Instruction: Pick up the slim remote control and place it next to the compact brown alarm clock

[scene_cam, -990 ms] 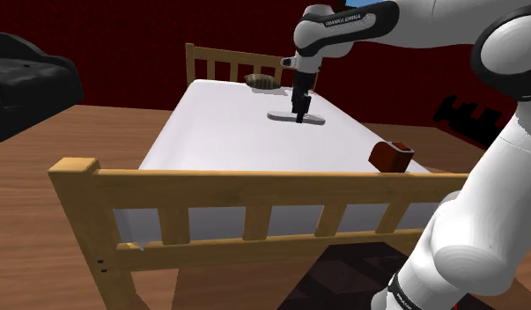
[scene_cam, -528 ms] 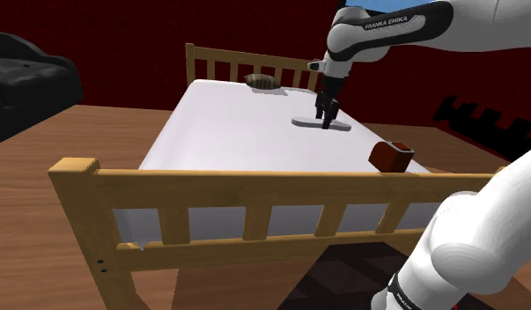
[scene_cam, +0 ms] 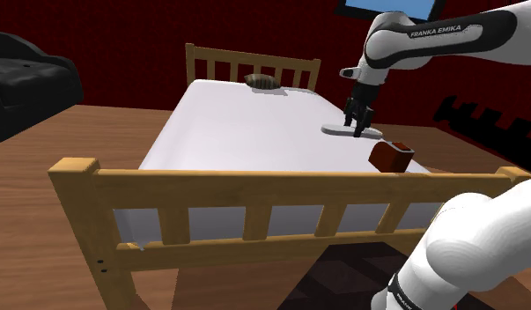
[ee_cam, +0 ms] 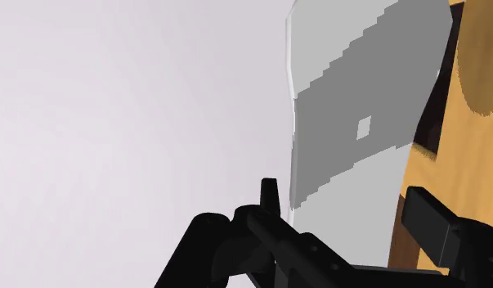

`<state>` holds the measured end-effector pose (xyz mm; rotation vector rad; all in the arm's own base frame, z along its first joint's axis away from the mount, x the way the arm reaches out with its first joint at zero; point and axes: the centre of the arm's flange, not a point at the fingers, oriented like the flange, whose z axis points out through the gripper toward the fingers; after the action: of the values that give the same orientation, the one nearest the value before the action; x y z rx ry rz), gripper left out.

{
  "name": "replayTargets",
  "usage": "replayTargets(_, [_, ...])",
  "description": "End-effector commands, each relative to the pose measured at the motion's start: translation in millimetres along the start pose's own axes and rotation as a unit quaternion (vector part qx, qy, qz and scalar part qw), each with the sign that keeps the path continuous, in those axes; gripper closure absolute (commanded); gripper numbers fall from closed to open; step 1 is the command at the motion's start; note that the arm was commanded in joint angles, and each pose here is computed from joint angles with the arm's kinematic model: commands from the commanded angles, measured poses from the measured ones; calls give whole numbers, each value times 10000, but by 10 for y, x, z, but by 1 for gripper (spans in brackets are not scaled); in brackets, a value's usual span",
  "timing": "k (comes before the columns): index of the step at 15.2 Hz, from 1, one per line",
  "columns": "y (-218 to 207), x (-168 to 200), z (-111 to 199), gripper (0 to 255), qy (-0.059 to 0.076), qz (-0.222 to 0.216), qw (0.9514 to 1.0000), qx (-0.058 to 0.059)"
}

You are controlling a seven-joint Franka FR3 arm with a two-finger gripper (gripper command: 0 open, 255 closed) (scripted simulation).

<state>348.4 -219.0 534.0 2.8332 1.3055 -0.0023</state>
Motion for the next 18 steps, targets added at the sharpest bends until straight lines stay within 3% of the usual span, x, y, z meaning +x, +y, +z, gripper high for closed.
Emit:
replayTargets(1, [-135, -223, -27, 255, 0, -5, 10000, -1])
replayTargets(18, [-1212, -2192, -37, 255, 0, -5, 10000, -1])
